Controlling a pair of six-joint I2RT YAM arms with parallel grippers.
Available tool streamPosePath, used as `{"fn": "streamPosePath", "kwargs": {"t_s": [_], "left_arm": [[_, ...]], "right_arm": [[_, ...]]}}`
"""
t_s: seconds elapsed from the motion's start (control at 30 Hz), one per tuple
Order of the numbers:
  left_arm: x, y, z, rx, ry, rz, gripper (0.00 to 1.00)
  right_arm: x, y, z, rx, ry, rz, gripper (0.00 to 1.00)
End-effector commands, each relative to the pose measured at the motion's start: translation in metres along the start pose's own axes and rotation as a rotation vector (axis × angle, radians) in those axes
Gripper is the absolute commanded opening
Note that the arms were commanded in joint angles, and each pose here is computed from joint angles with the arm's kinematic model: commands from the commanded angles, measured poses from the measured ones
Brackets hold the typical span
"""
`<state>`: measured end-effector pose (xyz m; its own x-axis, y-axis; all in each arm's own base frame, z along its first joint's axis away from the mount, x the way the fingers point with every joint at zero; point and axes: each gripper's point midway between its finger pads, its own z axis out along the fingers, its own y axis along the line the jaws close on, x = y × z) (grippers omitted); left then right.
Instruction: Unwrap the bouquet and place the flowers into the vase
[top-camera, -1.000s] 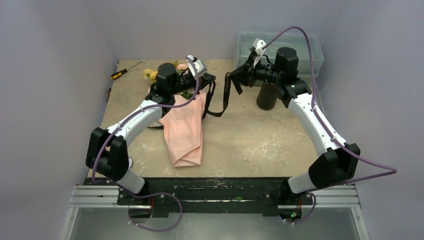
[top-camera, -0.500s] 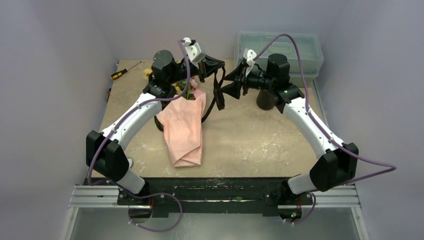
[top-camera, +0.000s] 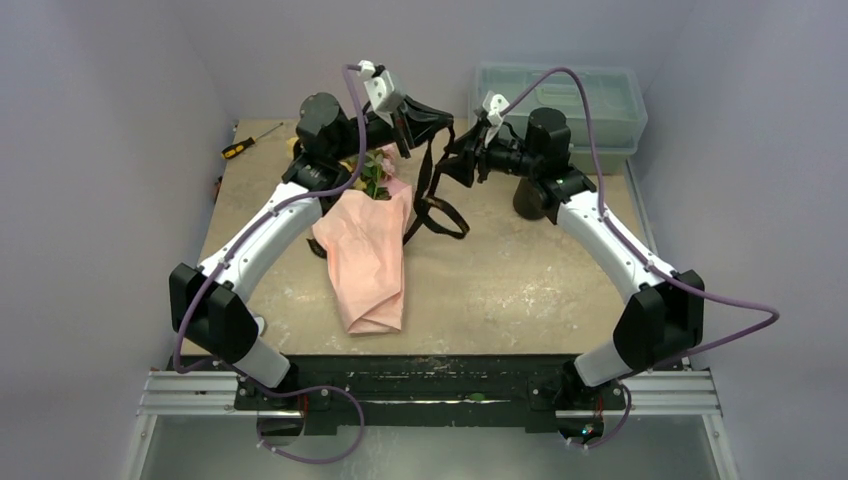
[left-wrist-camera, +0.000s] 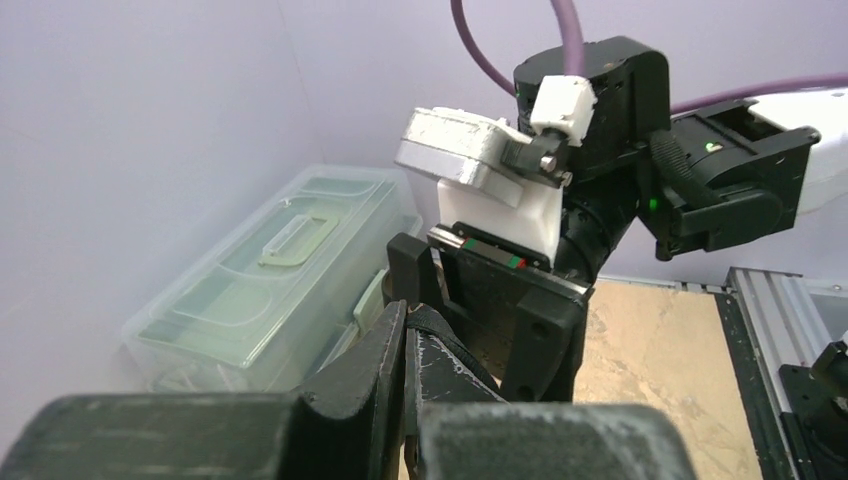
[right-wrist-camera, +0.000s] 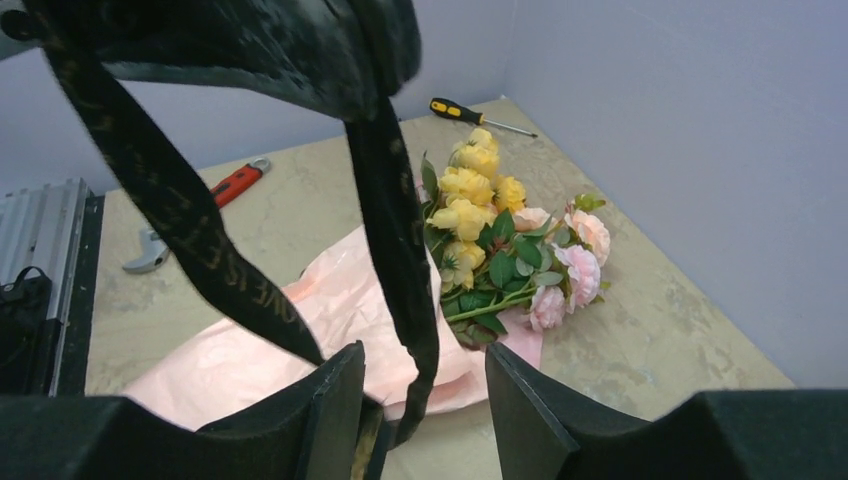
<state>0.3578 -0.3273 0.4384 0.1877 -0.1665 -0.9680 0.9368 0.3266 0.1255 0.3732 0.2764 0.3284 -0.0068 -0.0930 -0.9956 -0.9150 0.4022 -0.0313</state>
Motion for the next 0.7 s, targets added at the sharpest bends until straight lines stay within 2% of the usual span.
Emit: {"fn": "streamPosePath", "kwargs": {"t_s": [0.0, 0.2, 0.3, 0.57, 0.67], "left_arm": [[-0.042, -0.008, 0.002, 0.024, -0.086, 0.031, 0.0], [-0.049, -0.008, 0.001, 0.015, -0.095, 0.046, 0.0], [-0.044, -0.006, -0.002, -0.001, -0.068, 0.062, 0.03], [-0.003, 0.008, -0.026, -0.139, 0.053, 0.077, 0.68], [-0.007, 0.023, -0.035, -0.211, 0.039, 0.048, 0.8]], "right_arm": [[-0.012, -0.009, 0.004, 0.033, -0.047, 0.005, 0.51], [-0.016, -0.007, 0.007, 0.011, -0.061, 0.012, 0.03], [-0.032, -0.01, 0.004, 0.029, -0.085, -0.01, 0.0], [-0.109, -0.01, -0.011, 0.052, -0.219, -0.009, 0.0], [-0.136, -0.017, -0.022, 0.075, -0.265, -0.006, 0.0]]}}
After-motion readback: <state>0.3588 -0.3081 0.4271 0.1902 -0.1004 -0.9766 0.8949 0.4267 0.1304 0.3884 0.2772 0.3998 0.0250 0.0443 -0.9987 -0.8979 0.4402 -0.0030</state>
